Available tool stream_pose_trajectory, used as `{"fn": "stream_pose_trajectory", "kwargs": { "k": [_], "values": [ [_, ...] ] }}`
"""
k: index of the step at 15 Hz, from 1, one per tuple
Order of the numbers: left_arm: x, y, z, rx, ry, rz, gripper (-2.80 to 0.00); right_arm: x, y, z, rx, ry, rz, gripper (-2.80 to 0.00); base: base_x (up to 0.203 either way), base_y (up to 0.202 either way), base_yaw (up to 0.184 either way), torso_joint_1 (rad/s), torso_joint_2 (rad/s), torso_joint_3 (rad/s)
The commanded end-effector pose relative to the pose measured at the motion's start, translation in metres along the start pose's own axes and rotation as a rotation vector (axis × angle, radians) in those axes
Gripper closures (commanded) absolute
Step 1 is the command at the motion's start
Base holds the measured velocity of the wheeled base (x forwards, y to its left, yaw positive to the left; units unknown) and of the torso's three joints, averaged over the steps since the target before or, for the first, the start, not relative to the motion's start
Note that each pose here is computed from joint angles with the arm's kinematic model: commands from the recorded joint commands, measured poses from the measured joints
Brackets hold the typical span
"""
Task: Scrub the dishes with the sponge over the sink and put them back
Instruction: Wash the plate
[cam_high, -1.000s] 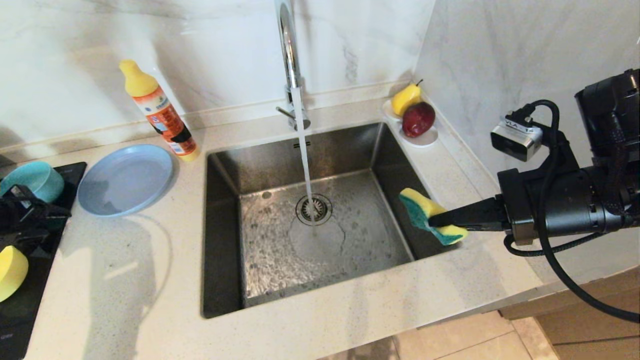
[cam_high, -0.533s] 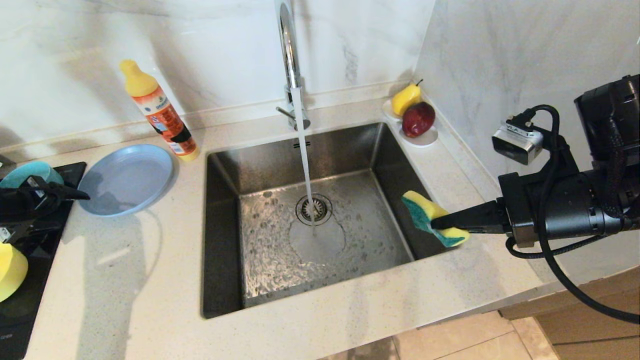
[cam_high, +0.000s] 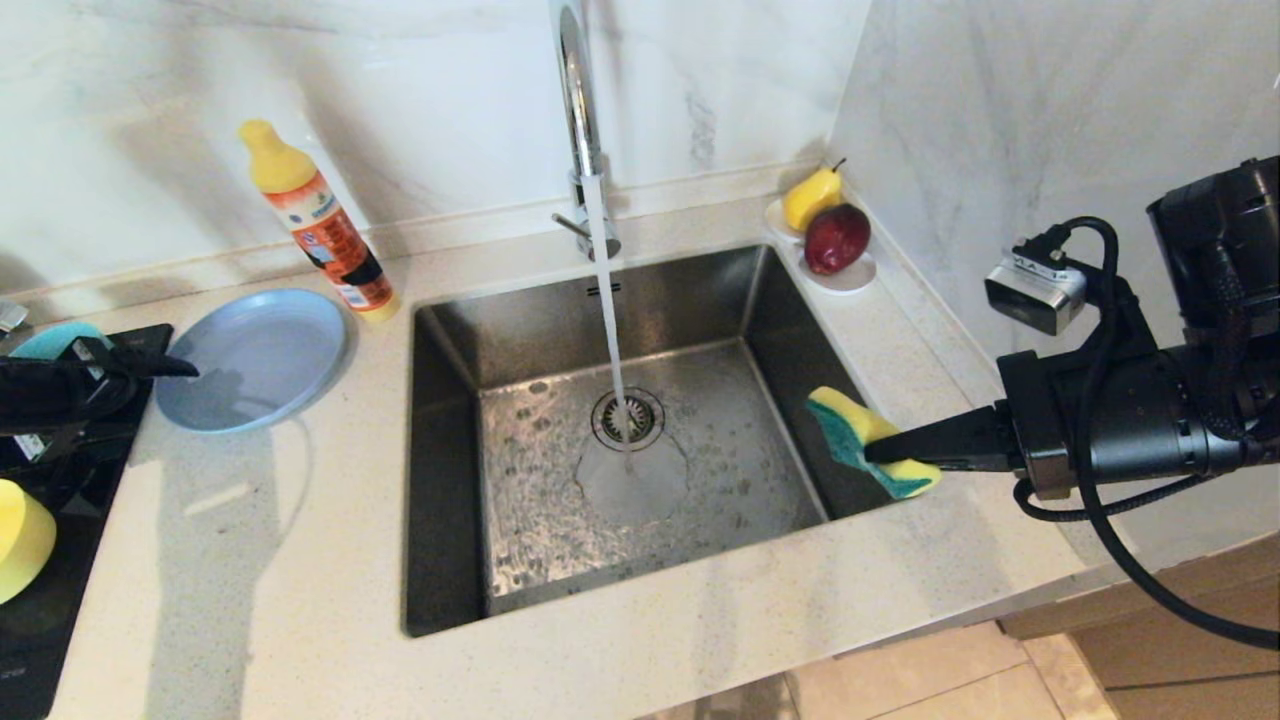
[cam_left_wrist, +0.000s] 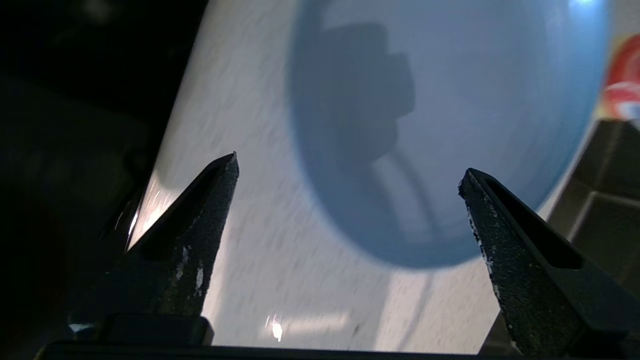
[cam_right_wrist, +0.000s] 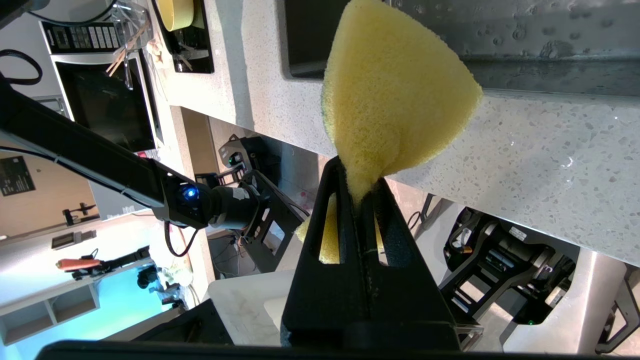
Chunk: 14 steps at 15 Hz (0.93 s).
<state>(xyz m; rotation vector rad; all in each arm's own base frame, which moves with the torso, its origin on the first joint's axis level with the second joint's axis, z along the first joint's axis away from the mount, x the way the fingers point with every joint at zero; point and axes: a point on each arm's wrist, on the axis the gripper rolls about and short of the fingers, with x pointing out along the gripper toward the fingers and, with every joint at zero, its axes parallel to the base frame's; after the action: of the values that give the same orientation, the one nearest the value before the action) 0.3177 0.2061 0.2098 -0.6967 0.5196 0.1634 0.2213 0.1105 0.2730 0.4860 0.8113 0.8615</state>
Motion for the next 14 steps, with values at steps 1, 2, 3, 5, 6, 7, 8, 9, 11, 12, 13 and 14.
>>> {"fn": "stream_pose_trajectory", "kwargs": {
  "k": [1, 2, 3, 5, 6, 7, 8, 9, 11, 12, 13, 14],
  "values": [
    [0.008, 0.002, 0.002, 0.014, -0.016, -0.022, -2.8, 0.001, -0.001, 0.0, 0.005, 0.005, 0.002, 0.0, 0.0, 0.0, 0.0, 0.0, 0.0, 0.0],
    [0.011, 0.001, 0.003, 0.021, -0.018, -0.031, -2.8, 0.001, -0.001, 0.0, 0.006, 0.006, 0.001, 0.0, 0.0, 0.0, 0.0, 0.0, 0.0, 0.0],
    [0.015, 0.0, 0.003, 0.036, -0.027, -0.047, -2.8, 0.001, -0.001, 0.0, 0.005, 0.006, 0.001, 0.0, 0.0, 0.0, 0.0, 0.0, 0.0, 0.0],
    [0.018, 0.002, 0.0, 0.048, -0.015, -0.053, -2.8, 0.002, -0.002, 0.0, 0.01, 0.01, -0.002, 0.0, 0.0, 0.0, 0.0, 0.0, 0.0, 0.0],
    [0.022, 0.005, -0.001, 0.054, -0.008, -0.049, -2.8, 0.002, -0.002, 0.0, 0.008, 0.009, -0.001, 0.0, 0.0, 0.0, 0.0, 0.0, 0.0, 0.0],
    [0.025, 0.007, -0.001, 0.068, -0.004, -0.048, -2.8, 0.002, -0.002, 0.0, 0.006, 0.008, 0.0, 0.0, 0.0, 0.0, 0.0, 0.0, 0.0, 0.0],
    [0.026, 0.007, 0.001, 0.074, -0.008, -0.05, -2.8, 0.003, -0.002, 0.0, -0.001, 0.011, -0.001, 0.0, 0.0, 0.0, 0.0, 0.0, 0.0, 0.0],
    [0.025, 0.006, 0.002, 0.078, -0.016, -0.055, -2.8, 0.004, -0.004, -0.001, -0.002, 0.017, -0.004, 0.0, 0.0, 0.0, 0.0, 0.0, 0.0, 0.0],
    [0.02, 0.001, 0.004, 0.083, -0.027, -0.082, -2.8, 0.007, -0.007, -0.003, 0.007, 0.028, -0.009, 0.0, 0.0, 0.0, 0.0, 0.0, 0.0, 0.0],
    [0.019, 0.0, 0.003, 0.084, -0.021, -0.099, -2.8, 0.007, -0.008, -0.004, 0.009, 0.032, -0.01, 0.0, 0.0, 0.0, 0.0, 0.0, 0.0, 0.0],
    [0.021, 0.001, 0.002, 0.084, -0.013, -0.108, -2.8, 0.008, -0.009, -0.005, 0.012, 0.036, -0.012, 0.0, 0.0, 0.0, 0.0, 0.0, 0.0, 0.0],
    [0.023, 0.0, 0.001, 0.087, -0.006, -0.111, -2.8, 0.009, -0.009, -0.005, 0.012, 0.037, -0.012, 0.0, 0.0, 0.0, 0.0, 0.0, 0.0, 0.0]
  ]
}}
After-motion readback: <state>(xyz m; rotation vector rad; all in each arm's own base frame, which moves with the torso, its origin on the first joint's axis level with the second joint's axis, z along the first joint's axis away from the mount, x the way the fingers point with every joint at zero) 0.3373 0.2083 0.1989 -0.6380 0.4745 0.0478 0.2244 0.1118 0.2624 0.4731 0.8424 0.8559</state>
